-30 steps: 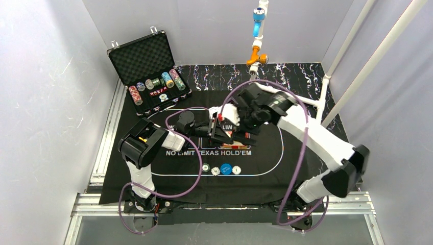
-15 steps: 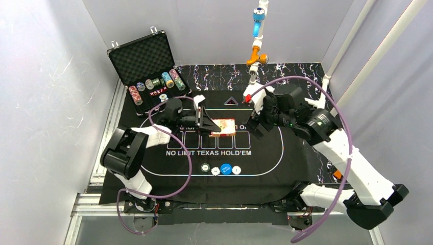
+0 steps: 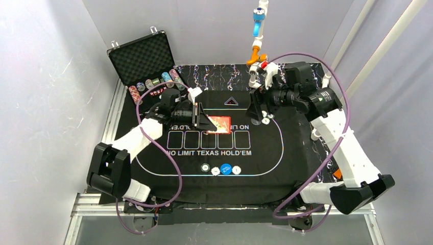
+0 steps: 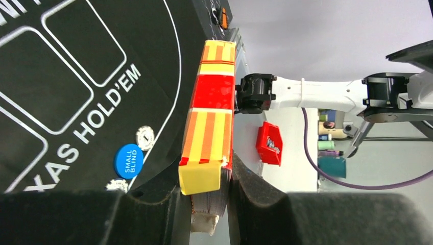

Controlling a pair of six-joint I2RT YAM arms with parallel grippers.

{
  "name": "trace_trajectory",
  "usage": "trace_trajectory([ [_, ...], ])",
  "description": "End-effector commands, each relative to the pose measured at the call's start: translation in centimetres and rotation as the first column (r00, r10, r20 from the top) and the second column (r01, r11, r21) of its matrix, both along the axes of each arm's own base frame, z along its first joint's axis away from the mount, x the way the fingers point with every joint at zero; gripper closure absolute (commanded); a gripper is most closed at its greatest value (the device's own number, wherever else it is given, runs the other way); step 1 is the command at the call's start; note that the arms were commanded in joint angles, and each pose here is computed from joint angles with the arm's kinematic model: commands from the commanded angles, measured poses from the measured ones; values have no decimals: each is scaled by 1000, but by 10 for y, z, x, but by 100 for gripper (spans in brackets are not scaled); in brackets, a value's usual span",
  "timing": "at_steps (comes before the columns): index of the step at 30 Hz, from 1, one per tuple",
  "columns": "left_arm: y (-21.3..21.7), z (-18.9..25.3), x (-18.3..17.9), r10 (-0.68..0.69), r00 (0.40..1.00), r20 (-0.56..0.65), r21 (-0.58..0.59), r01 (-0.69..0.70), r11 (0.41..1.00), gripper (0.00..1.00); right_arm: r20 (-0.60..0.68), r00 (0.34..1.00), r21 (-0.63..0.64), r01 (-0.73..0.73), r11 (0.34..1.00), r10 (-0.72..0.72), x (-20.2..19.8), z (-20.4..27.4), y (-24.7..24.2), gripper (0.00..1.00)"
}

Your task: Distribute texas hold em gaming equipment

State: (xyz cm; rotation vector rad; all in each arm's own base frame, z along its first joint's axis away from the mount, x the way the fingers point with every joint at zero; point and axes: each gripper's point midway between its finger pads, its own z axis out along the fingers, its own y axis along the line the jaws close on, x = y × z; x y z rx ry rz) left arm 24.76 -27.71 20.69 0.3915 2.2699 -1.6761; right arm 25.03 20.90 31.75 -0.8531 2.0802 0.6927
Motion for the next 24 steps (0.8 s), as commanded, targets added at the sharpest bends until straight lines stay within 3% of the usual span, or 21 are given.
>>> trace_trajectory([
  [1,1,32,-34,-80,995,53,-126,86,988,100,-174,976,140,-105,985,129,-25,-6,14,0],
  [3,2,33,-37,-81,994,72,-145,91,985,100,-244,951,238,-131,962,190,-33,-19,16,0],
  [7,-8,28,-23,-63,998,12,-231,64,971,100,-366,925,310,18,951,102,-17,-45,-2,0],
  [9,-16,29,-10,-39,998,-59,-295,19,955,100,-416,901,358,33,933,127,-18,-49,0,0],
  [11,-25,32,-2,-47,990,-135,-345,-2,939,100,-424,894,373,30,927,141,-17,-49,2,0],
  [17,-43,43,11,-81,987,-136,-365,26,931,100,-436,885,418,42,908,160,-10,-48,7,0],
  [24,-56,51,-1,-126,987,-98,-375,81,923,100,-492,856,449,92,889,160,2,-62,16,0],
])
